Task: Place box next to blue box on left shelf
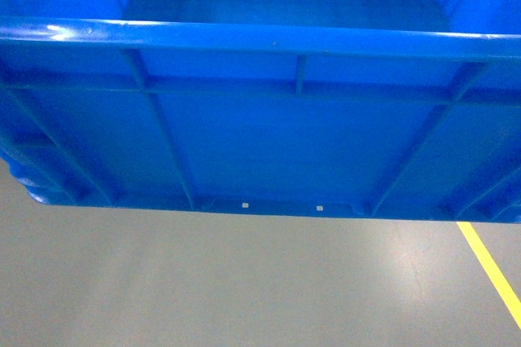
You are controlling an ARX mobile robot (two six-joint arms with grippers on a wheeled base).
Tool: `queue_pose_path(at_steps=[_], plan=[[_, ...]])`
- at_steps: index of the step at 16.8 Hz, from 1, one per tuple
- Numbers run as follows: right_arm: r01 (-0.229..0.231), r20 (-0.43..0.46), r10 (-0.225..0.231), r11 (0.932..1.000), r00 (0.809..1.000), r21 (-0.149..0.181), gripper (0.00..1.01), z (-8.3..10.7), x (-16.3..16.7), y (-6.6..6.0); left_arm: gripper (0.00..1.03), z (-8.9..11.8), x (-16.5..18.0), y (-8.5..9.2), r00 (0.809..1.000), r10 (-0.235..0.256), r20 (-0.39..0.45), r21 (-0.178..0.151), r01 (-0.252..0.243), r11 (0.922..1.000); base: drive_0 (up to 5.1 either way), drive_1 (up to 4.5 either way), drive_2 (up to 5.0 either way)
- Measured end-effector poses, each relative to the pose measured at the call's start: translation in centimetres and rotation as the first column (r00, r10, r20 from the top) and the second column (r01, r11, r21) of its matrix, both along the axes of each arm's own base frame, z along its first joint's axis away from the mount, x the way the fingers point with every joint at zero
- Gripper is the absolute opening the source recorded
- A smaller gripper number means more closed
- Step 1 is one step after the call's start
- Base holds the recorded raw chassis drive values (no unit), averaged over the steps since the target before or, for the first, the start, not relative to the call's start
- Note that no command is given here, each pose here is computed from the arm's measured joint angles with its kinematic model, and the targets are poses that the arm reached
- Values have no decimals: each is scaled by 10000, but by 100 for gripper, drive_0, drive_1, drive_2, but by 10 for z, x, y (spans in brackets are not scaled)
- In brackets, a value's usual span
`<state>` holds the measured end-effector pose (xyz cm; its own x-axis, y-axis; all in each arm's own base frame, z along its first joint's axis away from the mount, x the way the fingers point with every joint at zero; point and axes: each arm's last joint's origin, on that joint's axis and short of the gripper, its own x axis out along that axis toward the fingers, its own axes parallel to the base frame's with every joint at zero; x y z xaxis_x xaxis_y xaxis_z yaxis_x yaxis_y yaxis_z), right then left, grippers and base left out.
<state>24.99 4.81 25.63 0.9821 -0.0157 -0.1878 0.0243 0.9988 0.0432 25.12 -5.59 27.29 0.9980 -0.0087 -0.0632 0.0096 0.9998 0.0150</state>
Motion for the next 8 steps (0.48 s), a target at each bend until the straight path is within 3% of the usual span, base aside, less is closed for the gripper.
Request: queue_pose_path(at_steps=[8], plan=[[1,-48,-1,10000,10000,-3,8,0,0,0,10,0,0,0,10000,-12,4,2,12,10000,-5,400,-409]])
